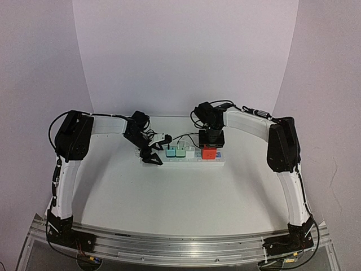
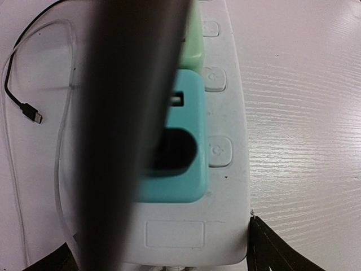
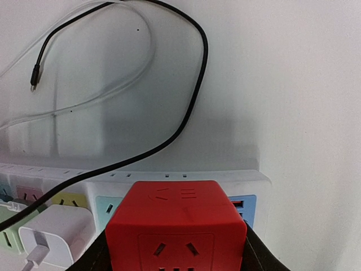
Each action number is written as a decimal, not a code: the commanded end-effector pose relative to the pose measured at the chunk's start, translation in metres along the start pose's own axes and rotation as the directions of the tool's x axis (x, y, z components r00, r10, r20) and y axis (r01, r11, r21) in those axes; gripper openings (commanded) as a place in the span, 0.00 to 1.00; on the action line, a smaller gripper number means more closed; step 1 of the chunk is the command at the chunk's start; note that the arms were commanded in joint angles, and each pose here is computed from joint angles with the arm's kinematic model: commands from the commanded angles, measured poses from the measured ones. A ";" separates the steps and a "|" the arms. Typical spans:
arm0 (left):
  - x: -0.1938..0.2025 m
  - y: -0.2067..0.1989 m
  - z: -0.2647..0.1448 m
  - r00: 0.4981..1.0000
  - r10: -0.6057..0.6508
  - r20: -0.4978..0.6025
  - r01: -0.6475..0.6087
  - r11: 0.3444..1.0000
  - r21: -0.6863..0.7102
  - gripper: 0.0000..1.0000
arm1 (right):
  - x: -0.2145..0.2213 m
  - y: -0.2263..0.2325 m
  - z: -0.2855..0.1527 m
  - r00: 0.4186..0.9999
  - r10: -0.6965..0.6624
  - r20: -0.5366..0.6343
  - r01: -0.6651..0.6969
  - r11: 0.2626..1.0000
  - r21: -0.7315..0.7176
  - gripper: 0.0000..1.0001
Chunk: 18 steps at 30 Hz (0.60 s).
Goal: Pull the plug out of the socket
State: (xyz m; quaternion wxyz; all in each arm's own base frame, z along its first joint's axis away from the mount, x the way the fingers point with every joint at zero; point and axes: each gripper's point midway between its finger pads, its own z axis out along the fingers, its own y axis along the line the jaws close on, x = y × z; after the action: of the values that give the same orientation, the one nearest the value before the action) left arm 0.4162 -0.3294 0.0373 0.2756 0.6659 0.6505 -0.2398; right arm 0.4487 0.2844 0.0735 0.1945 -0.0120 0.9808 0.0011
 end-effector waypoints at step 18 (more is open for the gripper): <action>0.018 0.009 0.007 0.994 -0.036 -0.105 0.033 0.999 -0.029 0.00 | -0.042 0.009 -0.062 0.991 0.001 0.131 0.007 0.998 -0.057 0.00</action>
State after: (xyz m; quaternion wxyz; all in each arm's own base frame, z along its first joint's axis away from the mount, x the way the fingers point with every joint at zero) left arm 0.4224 -0.3310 0.0375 0.2753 0.6656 0.6553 -0.2276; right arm 0.4535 0.2831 0.0942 0.2060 -0.0174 0.9784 -0.0036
